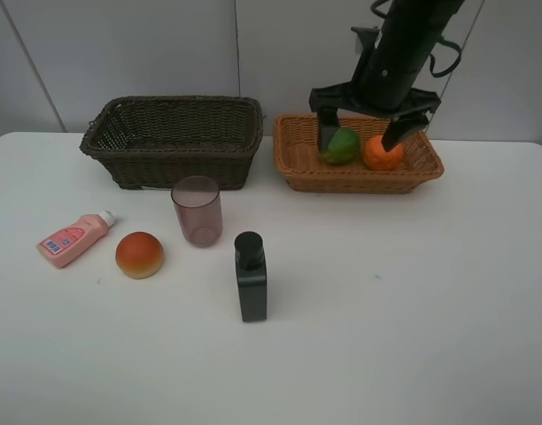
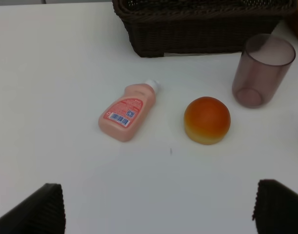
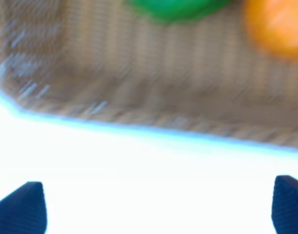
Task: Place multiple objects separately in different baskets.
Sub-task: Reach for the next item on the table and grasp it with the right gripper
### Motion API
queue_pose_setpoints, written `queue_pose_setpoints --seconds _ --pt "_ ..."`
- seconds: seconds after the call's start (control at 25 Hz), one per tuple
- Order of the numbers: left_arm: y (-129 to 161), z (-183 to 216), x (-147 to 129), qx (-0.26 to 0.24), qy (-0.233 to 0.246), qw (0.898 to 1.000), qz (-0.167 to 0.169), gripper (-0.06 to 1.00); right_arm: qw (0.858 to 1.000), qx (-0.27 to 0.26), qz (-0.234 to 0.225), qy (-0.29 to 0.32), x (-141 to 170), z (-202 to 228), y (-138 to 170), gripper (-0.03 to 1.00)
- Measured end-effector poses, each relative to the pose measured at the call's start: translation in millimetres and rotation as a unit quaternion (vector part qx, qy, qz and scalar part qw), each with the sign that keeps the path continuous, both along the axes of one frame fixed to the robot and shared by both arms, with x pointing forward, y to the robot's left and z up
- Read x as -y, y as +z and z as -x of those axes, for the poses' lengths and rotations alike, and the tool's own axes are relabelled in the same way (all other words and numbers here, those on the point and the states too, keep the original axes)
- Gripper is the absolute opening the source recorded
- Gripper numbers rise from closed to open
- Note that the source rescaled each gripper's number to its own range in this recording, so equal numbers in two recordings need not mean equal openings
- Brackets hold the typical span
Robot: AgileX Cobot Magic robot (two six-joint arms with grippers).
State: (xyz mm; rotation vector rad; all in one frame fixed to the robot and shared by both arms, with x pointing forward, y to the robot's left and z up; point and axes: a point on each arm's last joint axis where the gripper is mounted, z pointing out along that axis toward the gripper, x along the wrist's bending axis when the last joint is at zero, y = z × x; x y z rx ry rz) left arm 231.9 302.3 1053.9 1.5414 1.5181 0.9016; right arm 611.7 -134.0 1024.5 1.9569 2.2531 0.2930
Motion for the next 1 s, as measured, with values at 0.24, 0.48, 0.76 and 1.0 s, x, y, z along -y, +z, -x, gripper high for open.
queue_pose_setpoints --seconds 0.24,0.48,0.76,1.0 --pt "0.0 0.0 0.0 0.000 0.000 1.000 0.000 1.00 0.998 -0.037 0.014 0.046 -54.7 43.2 5.7 1.00" --pt "0.0 0.0 0.0 0.000 0.000 1.000 0.000 1.00 0.997 -0.036 0.005 0.072 -100.4 81.8 10.7 1.00" --pt "0.0 0.0 0.0 0.000 0.000 1.000 0.000 1.00 0.998 -0.035 -0.001 0.057 -129.5 111.3 10.7 1.00" --pt "0.0 0.0 0.0 0.000 0.000 1.000 0.000 1.00 1.000 -0.010 0.012 0.022 -136.6 118.9 11.0 1.00"
